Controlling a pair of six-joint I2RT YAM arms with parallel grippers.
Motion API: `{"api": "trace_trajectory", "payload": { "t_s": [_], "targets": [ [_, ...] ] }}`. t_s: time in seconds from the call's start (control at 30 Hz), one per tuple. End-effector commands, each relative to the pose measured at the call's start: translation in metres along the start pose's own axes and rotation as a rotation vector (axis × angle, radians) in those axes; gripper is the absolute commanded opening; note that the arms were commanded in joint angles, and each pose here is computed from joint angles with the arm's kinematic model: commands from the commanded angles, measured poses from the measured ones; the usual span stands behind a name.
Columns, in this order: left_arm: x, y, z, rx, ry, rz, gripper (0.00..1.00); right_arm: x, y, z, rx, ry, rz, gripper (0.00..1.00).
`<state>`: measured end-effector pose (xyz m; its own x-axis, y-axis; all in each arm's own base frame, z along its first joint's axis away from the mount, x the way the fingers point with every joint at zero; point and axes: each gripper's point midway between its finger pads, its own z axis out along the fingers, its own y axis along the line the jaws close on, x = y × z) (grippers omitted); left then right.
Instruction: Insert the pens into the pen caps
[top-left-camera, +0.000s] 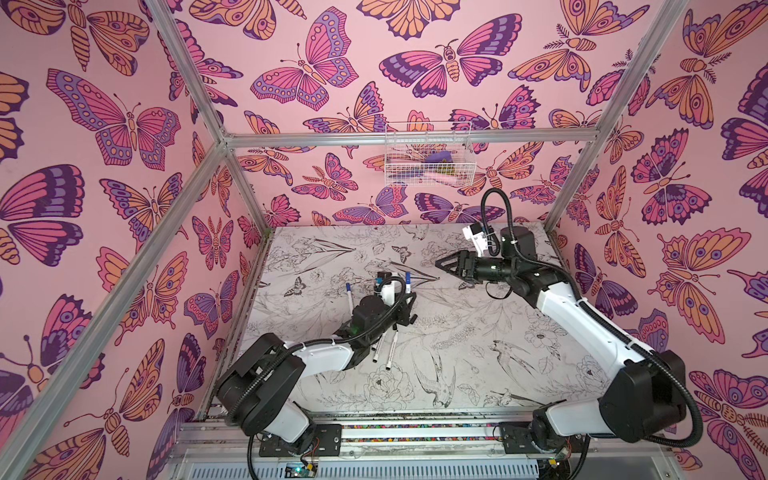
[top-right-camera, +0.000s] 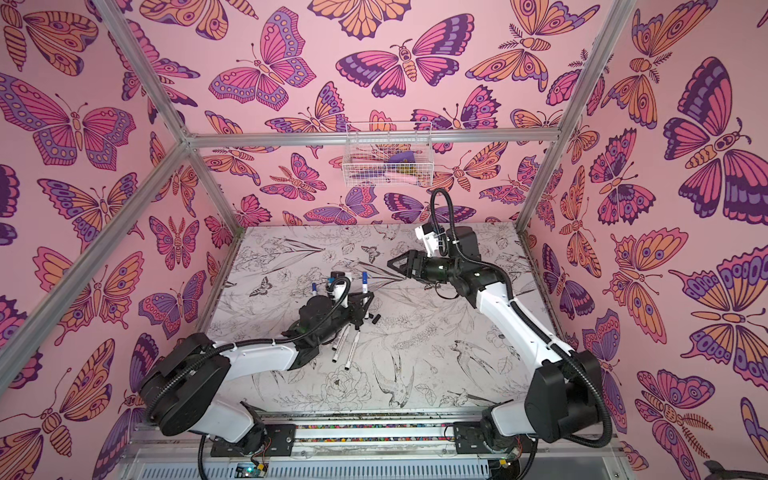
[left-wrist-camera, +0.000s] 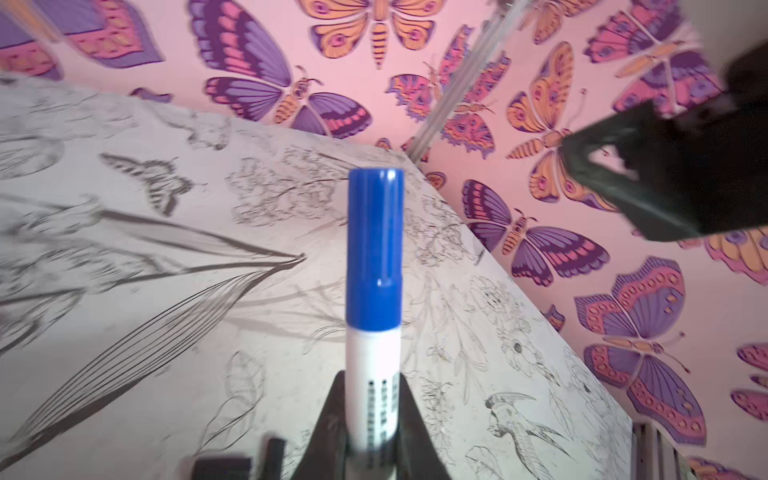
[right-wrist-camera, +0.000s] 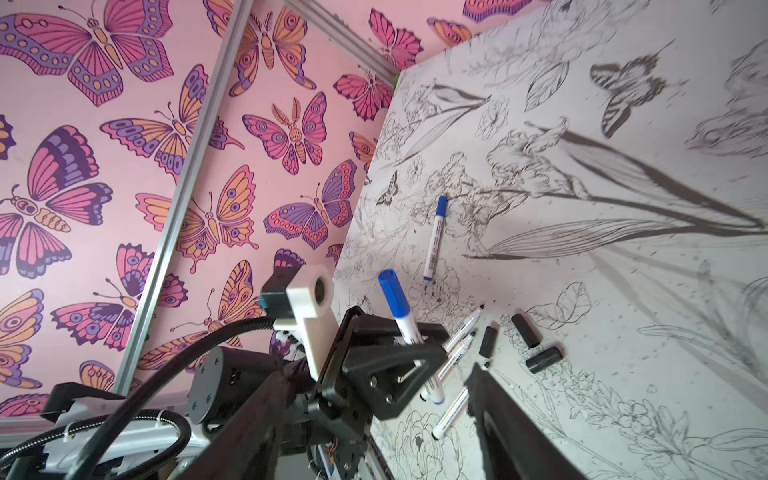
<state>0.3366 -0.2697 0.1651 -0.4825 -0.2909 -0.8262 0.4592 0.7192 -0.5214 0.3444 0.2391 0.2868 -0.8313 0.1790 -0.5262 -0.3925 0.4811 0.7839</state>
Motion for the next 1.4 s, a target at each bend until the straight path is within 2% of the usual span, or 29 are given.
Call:
{"api": "trace_trajectory", "payload": {
  "t_s": [0.0, 0.03, 0.13, 0.23, 0.4, 0.63, 0.87, 1.2, 1.37],
  "targets": [
    [-0.026, 0.047, -0.029, -0.168, -0.027, -0.190, 0.00, -0.007, -0.007, -0.007, 0.063, -0.041, -0.042, 0.71],
    [-0.024, 0.067, -0.039, -0.254, 0.022, -0.215, 0.00, -0.005, -0.009, -0.006, 0.071, -0.024, -0.045, 0.70],
    [-0.028, 0.104, -0.073, -0.433, 0.119, -0.192, 0.00, -0.001, -0.014, -0.003, 0.074, -0.003, -0.035, 0.69],
    [-0.028, 0.136, -0.099, -0.530, 0.151, -0.229, 0.00, 0.000, -0.018, -0.001, 0.079, 0.000, -0.030, 0.68],
    [-0.012, 0.166, -0.109, -0.566, 0.258, -0.310, 0.00, 0.000, -0.022, 0.003, 0.083, 0.001, -0.017, 0.67],
    [0.018, 0.191, -0.092, -0.592, 0.449, -0.277, 0.00, 0.003, -0.025, 0.006, 0.072, 0.011, 0.009, 0.66],
    [0.036, 0.218, -0.088, -0.674, 0.520, -0.268, 0.01, 0.005, -0.026, 0.005, 0.087, 0.015, 0.001, 0.66],
    [0.040, 0.233, -0.069, -0.686, 0.560, -0.273, 0.20, 0.006, -0.026, 0.004, 0.087, 0.021, 0.003, 0.65],
    [0.037, 0.234, -0.072, -0.711, 0.543, -0.290, 0.31, 0.007, -0.027, 0.003, 0.098, 0.025, -0.006, 0.64]
  ]
}}
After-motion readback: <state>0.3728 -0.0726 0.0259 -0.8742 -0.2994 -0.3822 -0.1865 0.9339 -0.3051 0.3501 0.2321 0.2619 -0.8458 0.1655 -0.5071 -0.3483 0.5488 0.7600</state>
